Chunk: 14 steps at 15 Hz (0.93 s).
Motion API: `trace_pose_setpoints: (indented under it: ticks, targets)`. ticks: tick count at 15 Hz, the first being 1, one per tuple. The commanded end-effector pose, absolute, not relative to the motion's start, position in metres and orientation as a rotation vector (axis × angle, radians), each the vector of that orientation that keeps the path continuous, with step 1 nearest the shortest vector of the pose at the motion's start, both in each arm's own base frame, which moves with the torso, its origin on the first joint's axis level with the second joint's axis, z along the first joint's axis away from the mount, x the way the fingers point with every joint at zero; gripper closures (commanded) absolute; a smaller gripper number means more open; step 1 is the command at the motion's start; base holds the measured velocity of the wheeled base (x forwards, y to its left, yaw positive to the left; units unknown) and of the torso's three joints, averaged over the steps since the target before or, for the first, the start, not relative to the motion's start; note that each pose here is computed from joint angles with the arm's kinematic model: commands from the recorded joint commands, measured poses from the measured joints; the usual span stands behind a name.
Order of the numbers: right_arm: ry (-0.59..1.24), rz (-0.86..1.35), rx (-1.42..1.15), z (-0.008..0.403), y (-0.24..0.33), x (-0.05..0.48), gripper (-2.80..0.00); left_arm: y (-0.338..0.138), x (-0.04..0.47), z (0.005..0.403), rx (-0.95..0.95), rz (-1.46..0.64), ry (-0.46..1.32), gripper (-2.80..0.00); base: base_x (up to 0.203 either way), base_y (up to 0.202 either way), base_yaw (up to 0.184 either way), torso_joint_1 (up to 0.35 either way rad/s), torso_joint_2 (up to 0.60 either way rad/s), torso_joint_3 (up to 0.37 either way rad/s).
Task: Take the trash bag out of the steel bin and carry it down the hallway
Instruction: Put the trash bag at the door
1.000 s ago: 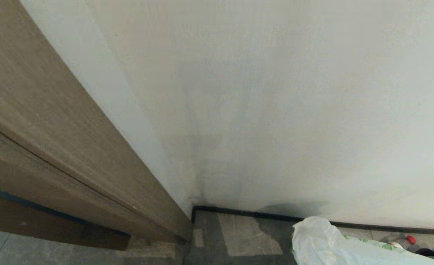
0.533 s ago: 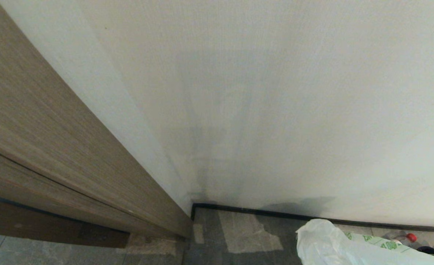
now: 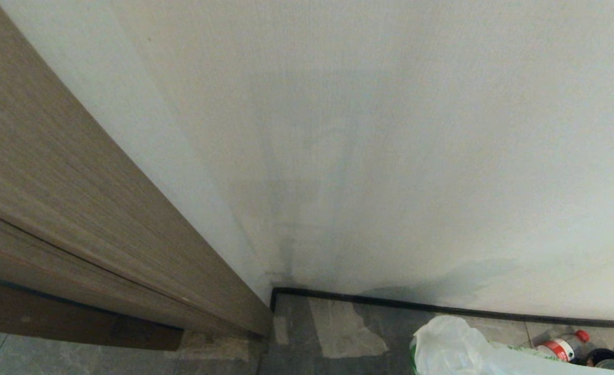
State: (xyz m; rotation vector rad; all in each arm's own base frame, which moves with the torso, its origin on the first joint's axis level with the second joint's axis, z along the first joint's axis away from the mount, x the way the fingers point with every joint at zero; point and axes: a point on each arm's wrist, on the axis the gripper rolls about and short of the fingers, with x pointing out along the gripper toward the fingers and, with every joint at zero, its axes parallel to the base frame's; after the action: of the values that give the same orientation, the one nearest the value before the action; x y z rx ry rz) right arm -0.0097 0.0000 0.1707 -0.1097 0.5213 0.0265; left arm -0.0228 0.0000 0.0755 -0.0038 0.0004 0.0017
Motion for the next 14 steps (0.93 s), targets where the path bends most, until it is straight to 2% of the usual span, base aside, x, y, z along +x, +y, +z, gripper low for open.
trace_pose_setpoints:
  ticks: [1,5,11,12,13,14]
  targets:
    - [0.755,0.042,-0.126,0.180,0.000,0.041,0.00,0.000,-0.023,0.075,-0.005,0.003,0.000,0.00,0.000,0.000,0.000,0.000,0.00,0.000]
    - [0.950,0.031,-0.173,0.172,-0.001,0.097,0.00,0.000,-0.023,0.075,-0.005,0.002,0.000,0.00,0.000,0.000,0.000,0.000,0.00,0.000]
    - [0.947,0.003,-0.209,0.139,-0.002,0.113,0.00,0.000,-0.023,0.075,-0.005,0.002,-0.002,0.00,0.000,0.000,0.000,0.000,0.00,0.000]
    - [0.950,0.003,-0.218,0.138,-0.002,0.114,-1.65,0.000,-0.023,0.075,-0.005,0.003,-0.002,0.00,0.000,0.000,0.000,0.000,0.00,0.000]
    - [0.963,0.007,-0.221,0.136,-0.002,0.117,-2.80,0.000,-0.023,0.075,-0.005,0.002,-0.002,0.00,0.000,0.000,0.000,0.000,0.00,0.000]
    - [0.979,0.014,-0.227,0.134,-0.002,0.121,-2.80,0.000,-0.023,0.075,-0.005,0.003,-0.002,0.00,0.000,0.000,0.000,0.000,0.00,0.000]
